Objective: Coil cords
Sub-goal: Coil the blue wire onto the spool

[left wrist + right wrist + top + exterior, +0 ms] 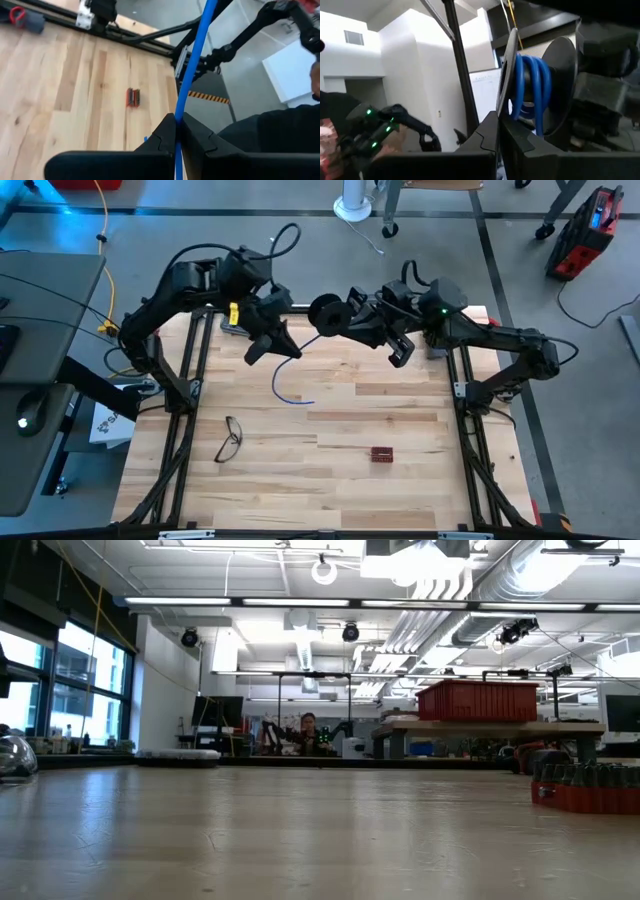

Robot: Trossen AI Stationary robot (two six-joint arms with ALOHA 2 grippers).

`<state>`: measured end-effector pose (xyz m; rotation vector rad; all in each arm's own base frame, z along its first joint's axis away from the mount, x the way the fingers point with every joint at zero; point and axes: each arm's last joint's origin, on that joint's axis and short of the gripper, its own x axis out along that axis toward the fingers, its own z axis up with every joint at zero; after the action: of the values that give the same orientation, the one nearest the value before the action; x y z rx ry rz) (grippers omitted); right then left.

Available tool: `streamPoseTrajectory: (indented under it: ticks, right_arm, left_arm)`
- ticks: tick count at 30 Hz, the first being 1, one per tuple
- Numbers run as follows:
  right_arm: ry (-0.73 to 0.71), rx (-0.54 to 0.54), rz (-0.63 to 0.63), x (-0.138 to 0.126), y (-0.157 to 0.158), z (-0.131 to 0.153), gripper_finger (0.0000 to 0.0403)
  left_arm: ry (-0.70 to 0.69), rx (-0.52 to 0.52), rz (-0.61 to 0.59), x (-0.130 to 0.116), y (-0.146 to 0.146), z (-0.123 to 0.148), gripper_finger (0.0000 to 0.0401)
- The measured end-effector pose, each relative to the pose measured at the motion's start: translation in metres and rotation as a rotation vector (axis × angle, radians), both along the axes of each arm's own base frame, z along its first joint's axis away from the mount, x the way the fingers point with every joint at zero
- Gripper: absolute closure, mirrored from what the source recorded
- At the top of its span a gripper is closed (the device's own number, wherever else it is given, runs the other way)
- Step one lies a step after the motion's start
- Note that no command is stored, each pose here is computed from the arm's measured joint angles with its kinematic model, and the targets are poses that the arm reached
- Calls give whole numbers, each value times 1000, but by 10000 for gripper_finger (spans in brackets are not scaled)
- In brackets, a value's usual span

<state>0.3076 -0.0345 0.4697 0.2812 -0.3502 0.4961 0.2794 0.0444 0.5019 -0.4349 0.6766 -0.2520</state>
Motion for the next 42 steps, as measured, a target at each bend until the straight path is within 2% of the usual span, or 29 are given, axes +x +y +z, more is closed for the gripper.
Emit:
streamPoseTrajectory:
  ticks: [8,16,22,25,31,37,42]
  right_arm:
    - [44,-1,6,2,-1,-4,403]
    - [36,-10,15,0,0,-2,403]
    - [64,-18,22,0,-6,-5,403]
    - [124,-13,23,1,-11,-10,403]
    - [242,-28,0,4,-16,-23,403]
    - [285,-62,-19,6,-17,-29,403]
    - [274,-82,-18,6,-14,-29,403]
  left_arm:
    - [58,-1,-6,-14,-4,0,378]
    - [105,43,-3,-17,-4,-5,286]
    - [159,75,15,-33,-6,-4,231]
    - [110,168,87,-46,-11,7,221]
    - [-82,398,281,-73,-19,34,217]
    - [-258,417,293,-66,-27,49,217]
    - [-261,414,254,-40,-31,42,217]
